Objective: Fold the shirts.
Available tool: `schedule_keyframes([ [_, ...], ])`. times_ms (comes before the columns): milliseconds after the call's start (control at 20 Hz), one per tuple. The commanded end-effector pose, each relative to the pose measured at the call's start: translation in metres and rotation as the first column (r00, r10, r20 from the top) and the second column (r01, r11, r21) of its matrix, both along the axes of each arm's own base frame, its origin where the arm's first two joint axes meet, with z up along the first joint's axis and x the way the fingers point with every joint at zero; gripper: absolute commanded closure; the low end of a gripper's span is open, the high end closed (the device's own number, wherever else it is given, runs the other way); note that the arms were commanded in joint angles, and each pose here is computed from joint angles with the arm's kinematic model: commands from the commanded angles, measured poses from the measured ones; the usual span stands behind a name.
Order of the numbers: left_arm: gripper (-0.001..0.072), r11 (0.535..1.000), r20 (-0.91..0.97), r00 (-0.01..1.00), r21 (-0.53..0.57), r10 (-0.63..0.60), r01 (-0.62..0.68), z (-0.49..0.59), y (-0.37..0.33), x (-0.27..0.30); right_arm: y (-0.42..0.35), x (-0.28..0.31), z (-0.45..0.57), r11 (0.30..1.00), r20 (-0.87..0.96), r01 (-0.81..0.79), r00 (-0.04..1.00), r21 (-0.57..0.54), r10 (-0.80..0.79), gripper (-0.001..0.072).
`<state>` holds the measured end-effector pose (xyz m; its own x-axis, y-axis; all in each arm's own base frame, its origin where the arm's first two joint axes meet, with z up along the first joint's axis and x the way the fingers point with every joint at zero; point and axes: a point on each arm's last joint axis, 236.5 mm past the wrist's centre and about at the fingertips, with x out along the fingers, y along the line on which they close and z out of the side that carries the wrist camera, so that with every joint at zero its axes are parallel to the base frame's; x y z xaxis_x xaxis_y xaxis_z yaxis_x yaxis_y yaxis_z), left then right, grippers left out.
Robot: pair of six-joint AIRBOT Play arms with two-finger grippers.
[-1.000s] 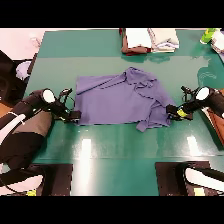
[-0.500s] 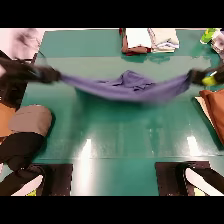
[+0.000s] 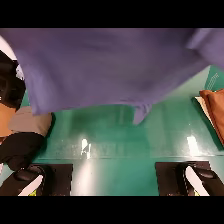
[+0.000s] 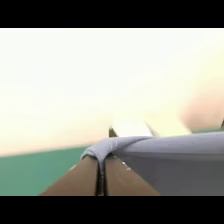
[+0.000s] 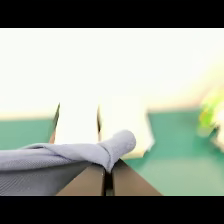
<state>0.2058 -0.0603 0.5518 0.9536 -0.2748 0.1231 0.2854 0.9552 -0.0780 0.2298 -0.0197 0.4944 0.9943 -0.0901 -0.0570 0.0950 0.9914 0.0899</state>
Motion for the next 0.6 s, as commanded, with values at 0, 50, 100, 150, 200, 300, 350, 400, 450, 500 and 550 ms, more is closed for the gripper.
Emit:
schedule_keyframes([
  [0,0.0679,0.999,0.077,0.997,-0.032,0.014,-0.011,0.024,0.008,-0.019,-0.007,-0.029,0.025,0.996,0.022,0.076,0.997,-0.039,-0.076,0.0691],
  [50,0.0679,1.0,0.048,0.999,-0.022,0.022,-0.02,0.018,0.008,-0.01,-0.008,-0.023,0.02,0.997,-0.015,0.068,0.998,-0.036,-0.068,0.0691],
  [100,0.0679,0.999,-0.002,0.999,-0.004,0.037,-0.037,0.005,0.008,0.004,-0.01,-0.012,0.012,0.998,-0.066,0.056,0.996,-0.029,-0.058,0.0691],
  [150,0.0679,0.998,-0.07,0.996,0.023,0.059,-0.057,-0.014,0.009,0.023,-0.011,0.003,-0.001,0.999,-0.123,0.034,0.992,-0.016,-0.036,0.0691],
  [200,0.0679,0.995,-0.165,0.982,0.061,0.088,-0.079,-0.042,0.009,0.048,-0.009,0.02,-0.017,1.0,-0.182,0.003,0.983,0.004,-0.003,0.0691],
  [300,0.0679,0.988,-0.377,0.919,0.136,0.116,-0.069,-0.112,0.0,0.098,-0.003,0.063,-0.066,0.996,-0.32,-0.063,0.944,0.059,0.079,0.0692],
  [350,0.0679,0.984,-0.48,0.868,0.169,0.128,-0.052,-0.152,-0.005,0.122,0.002,0.088,-0.102,0.991,-0.413,-0.092,0.903,0.093,0.123,0.0691],
  [400,0.0679,0.979,-0.582,0.8,0.203,0.144,-0.029,-0.198,-0.011,0.146,0.005,0.108,-0.139,0.988,-0.501,-0.102,0.853,0.12,0.149,0.0691],
  [450,0.0679,0.973,-0.661,0.734,0.23,0.16,-0.005,-0.242,-0.016,0.167,0.007,0.126,-0.178,0.983,-0.584,-0.1,0.794,0.152,0.17,0.0691],
  [500,0.0679,0.967,-0.733,0.657,0.255,0.178,0.022,-0.29,-0.02,0.186,0.009,0.143,-0.221,0.981,-0.666,-0.091,0.723,0.172,0.184,0.0691],
  [550,0.0679,0.961,-0.787,0.585,0.273,0.196,0.045,-0.336,-0.023,0.204,0.011,0.157,-0.264,0.977,-0.735,-0.083,0.647,0.195,0.202,0.0691],
])
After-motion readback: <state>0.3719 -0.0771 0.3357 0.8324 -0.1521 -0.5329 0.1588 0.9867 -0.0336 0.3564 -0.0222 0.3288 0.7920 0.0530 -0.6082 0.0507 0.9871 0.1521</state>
